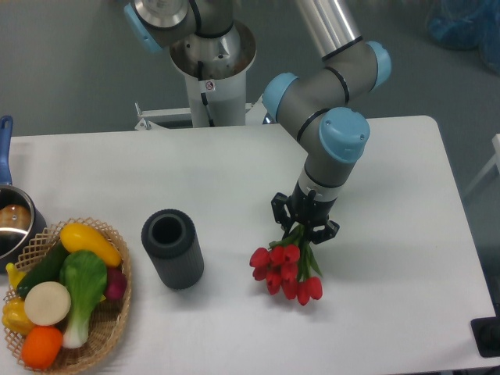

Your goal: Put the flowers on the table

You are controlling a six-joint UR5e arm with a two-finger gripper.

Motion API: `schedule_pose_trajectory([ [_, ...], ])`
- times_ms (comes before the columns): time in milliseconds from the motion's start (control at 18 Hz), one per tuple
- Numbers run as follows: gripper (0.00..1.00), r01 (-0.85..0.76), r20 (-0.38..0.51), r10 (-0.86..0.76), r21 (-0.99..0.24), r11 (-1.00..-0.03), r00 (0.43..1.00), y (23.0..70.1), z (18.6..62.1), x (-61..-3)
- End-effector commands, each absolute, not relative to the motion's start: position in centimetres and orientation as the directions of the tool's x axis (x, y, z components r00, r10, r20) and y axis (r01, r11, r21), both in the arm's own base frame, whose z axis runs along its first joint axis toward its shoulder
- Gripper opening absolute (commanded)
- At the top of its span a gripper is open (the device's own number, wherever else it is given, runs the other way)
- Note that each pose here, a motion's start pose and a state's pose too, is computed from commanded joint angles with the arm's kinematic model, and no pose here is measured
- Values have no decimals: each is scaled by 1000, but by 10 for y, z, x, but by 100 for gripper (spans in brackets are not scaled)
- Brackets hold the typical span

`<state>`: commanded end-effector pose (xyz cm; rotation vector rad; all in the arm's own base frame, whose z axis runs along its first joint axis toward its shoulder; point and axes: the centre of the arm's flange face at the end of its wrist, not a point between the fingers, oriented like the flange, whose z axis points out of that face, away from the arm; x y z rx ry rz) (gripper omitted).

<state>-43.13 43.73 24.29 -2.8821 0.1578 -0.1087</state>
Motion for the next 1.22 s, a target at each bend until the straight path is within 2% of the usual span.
schedule_pose_trajectory([
  [56,46,-97,59,-115,-254,-962,992,437,244,-431],
  [278,63,-99,37,-113,-263,-960,993,439,256,-436],
  [333,89,-105,20,-114,-270,-957,993,440,263,-440],
  [444,100,-110,-11,-111,-280,-954,994,444,279,-447],
  [611,100,-112,-66,-97,-305,-946,993,440,311,-455],
  [889,100,-75,-186,-9,-352,-933,983,399,366,-492],
  [1056,100,-87,-258,12,-370,-925,966,386,411,-491],
  [1222,100,-76,-290,40,-379,-922,956,369,433,-491],
])
